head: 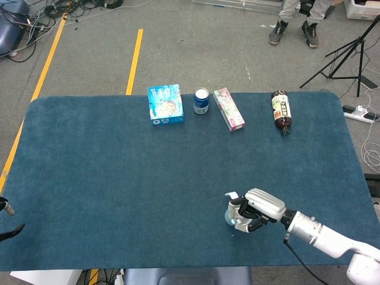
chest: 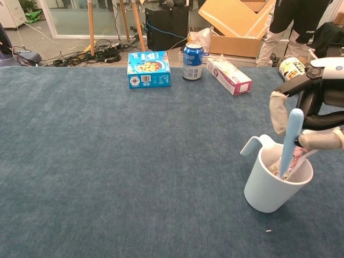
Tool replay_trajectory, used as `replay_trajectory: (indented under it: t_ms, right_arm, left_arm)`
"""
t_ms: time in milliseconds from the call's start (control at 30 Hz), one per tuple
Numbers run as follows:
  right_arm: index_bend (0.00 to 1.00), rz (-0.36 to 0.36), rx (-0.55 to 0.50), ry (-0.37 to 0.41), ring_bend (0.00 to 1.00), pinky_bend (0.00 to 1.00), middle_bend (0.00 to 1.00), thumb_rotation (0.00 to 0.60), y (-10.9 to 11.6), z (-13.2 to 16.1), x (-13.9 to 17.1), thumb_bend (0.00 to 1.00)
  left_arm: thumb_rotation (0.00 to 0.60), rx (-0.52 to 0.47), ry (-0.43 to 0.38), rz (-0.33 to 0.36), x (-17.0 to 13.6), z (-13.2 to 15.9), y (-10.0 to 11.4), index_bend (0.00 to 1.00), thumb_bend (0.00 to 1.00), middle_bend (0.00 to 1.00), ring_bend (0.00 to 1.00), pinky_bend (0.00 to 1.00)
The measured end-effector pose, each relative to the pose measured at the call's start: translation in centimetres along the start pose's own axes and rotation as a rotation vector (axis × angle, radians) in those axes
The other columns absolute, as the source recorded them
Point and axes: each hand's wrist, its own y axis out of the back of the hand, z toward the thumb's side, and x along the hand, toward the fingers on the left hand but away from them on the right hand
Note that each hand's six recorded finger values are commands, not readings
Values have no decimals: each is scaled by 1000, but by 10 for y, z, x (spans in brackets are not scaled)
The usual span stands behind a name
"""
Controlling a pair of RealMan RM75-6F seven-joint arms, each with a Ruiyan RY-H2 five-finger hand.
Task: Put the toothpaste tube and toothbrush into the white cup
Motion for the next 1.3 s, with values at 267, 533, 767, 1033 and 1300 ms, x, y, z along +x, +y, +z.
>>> replay_trajectory:
  t_ms: [267,533,767,1033,1300]
  right_arm:
    - [547,9,-4,9,1000,1000,1000,600,0,-1,0,151]
    - [497,2,-2,25,1000,1000,1000,600,3,4,-2,142]
    - [494,-17,3,53,1000,1000,1000,600,8,14,-3,141]
    - [494,-42,28,82,1000,1000,1000,600,14,27,-1,140]
    - [494,-93,94,94,1000,1000,1000,600,25,37,5,138]
  left_arm:
    - [600,0,0,-1,0,0,0,539,105,331,359,409]
    - [600,0,0,-1,0,0,0,539,105,331,359,409]
    - [600,0,0,-1,0,0,0,539,105,331,359,409]
    - [600,-1,-1,-1,0,1,0,539,106,331,359,409]
    - [600,-3,-2,-1,0,0,0,539,105,331,359,409]
